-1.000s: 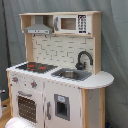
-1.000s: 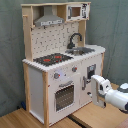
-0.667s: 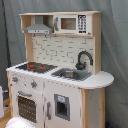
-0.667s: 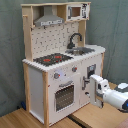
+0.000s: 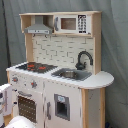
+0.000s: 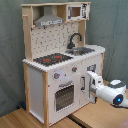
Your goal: Play with the kitchen
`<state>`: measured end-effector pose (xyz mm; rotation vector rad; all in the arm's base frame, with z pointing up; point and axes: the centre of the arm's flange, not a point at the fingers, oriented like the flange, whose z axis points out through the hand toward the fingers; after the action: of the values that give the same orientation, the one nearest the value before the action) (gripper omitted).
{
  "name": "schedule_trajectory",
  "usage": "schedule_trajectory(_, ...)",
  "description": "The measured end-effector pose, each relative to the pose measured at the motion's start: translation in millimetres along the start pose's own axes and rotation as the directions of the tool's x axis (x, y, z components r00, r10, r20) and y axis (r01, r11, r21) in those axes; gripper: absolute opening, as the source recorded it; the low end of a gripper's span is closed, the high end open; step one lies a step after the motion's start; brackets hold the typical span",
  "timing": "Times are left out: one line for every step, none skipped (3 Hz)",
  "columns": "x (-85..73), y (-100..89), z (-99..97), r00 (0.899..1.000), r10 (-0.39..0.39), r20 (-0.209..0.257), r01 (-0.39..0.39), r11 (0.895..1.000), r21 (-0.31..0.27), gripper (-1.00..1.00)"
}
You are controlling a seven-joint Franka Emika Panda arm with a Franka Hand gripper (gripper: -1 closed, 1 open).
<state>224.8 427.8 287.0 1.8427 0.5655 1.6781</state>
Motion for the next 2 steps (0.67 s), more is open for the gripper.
schedule_trajectory(-10.2,-0.1,28.1,1.000,-0.026,0.016,0.026,1.000,-0.002,1.00)
schedule_trajectory(-14.8,-2.9,49.2,0.999,-0.044,0.013,0.044,0.999,0.023,1.00)
